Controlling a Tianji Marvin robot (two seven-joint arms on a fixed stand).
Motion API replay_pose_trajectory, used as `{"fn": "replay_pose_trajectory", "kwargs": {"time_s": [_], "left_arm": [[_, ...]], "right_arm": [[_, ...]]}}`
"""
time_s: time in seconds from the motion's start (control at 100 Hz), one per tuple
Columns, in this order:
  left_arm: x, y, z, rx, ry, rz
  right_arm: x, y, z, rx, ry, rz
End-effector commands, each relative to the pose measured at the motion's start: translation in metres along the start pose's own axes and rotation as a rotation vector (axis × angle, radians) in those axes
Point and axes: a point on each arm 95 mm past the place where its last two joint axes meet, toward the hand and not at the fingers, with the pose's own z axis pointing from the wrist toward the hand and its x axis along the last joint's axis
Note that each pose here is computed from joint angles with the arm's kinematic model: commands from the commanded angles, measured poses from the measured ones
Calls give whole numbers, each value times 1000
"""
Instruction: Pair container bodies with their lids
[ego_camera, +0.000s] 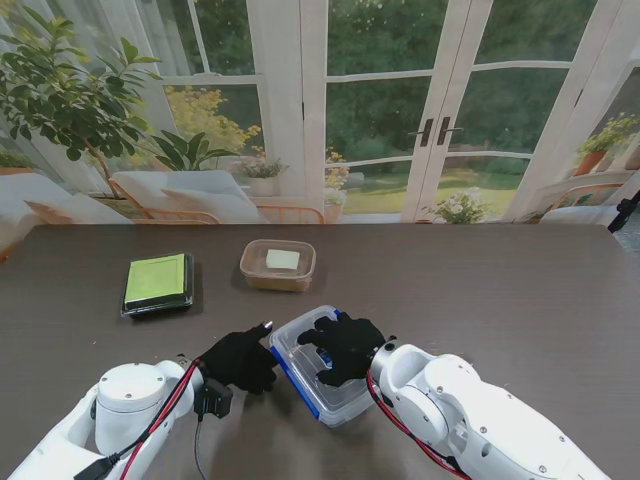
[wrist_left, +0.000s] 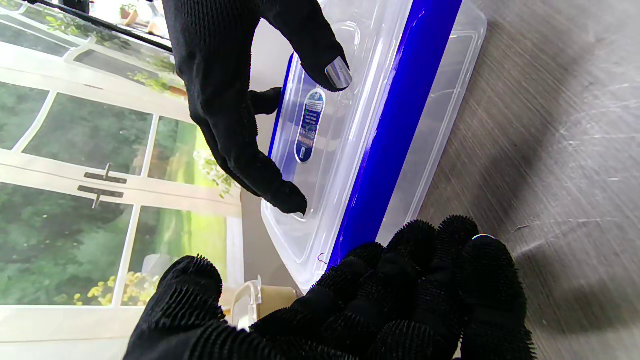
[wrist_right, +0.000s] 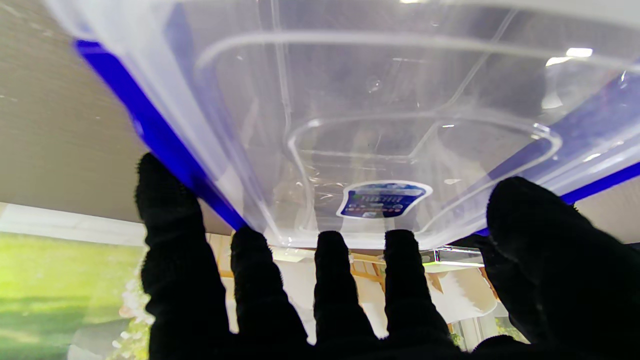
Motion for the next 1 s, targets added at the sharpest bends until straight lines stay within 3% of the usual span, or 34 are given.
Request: {"fn": "replay_pose_trajectory", "kwargs": {"time_s": [0.0, 0.55, 0.99], "left_arm": [[32, 23, 1, -90, 95, -2], [47, 28, 2, -131, 104, 5], [38, 22, 4, -110, 86, 22]], "right_arm": [[21, -66, -6, 192, 52, 25], [23, -69, -7, 207, 67, 12], [22, -62, -6, 174, 53, 37]]}}
